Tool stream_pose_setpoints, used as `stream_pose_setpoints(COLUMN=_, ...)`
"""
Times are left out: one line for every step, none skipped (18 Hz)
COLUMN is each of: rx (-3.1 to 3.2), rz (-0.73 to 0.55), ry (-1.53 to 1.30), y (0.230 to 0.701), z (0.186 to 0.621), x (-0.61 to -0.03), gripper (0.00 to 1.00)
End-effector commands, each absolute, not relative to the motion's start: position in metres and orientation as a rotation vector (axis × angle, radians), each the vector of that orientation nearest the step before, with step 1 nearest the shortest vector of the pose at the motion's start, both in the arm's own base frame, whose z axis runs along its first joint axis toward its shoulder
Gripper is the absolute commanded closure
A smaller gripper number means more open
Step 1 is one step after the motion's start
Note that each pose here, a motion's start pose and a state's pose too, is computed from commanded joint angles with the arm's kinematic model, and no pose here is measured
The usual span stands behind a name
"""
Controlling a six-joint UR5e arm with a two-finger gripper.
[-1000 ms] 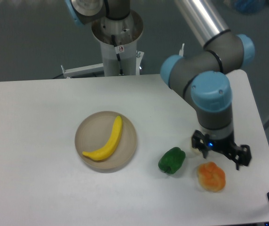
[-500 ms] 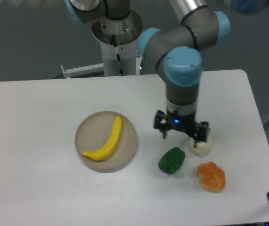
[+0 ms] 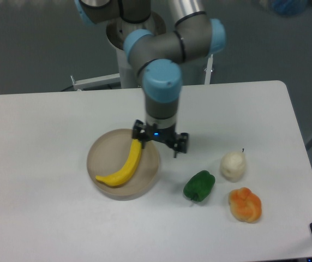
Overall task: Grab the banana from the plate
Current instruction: 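Lower the gripper onto the middle of the yellow banana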
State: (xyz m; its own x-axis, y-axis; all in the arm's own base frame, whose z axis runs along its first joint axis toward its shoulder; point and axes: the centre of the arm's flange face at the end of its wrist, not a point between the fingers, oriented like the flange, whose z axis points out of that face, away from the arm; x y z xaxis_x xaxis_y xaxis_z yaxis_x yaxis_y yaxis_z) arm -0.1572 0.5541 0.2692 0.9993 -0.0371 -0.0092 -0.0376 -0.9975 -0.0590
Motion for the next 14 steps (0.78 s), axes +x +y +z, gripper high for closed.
stream_pose_setpoints(rx=-3.075, rz=0.018, ry=0.072, y=0.555, z=0.26, x=-0.152, gripper=0.0)
stream_pose_setpoints(rx=-3.072, rz=0.024, ry=0.074, y=0.554, z=0.253, x=-0.15, gripper=0.0)
stream_pose_setpoints(rx=-3.077, rz=0.019, ry=0.081, y=0.551, z=0.245, x=-0.147, gripper=0.0)
stream_pose_setpoints(rx=-3.081, rz=0.014, ry=0.098, y=0.552, z=0.237, x=-0.142, gripper=0.0)
stream_pose_setpoints(rx=-3.085, rz=0.019, ry=0.102, y=0.552, z=0.232, x=-0.141, gripper=0.0)
stream_pose_setpoints(rx=-3.091, rz=0.013, ry=0.105, y=0.553, z=0.225, x=-0.141, gripper=0.0)
stream_pose_setpoints(rx=-3.092, rz=0.015, ry=0.11, y=0.554, z=0.222, x=-0.14, gripper=0.0)
stream_pose_setpoints(rx=-3.089, rz=0.015, ry=0.112, y=0.554, z=0.22, x=-0.138, gripper=0.0)
stream_pose_setpoints(rx=-3.089, rz=0.017, ry=0.114, y=0.553, z=0.219, x=-0.138, gripper=0.0)
stream_pose_setpoints(rx=-3.096, rz=0.011, ry=0.119, y=0.553, z=0.215, x=-0.137, gripper=0.0)
stream_pose_setpoints(rx=-3.104, rz=0.004, ry=0.122, y=0.554, z=0.209, x=-0.137, gripper=0.0)
stream_pose_setpoints(rx=-3.104, rz=0.004, ry=0.124, y=0.554, z=0.207, x=-0.137, gripper=0.0)
stream_pose_setpoints(rx=-3.099, rz=0.008, ry=0.129, y=0.555, z=0.206, x=-0.135, gripper=0.0)
stream_pose_setpoints(rx=-3.1, rz=0.01, ry=0.134, y=0.555, z=0.204, x=-0.133, gripper=0.0)
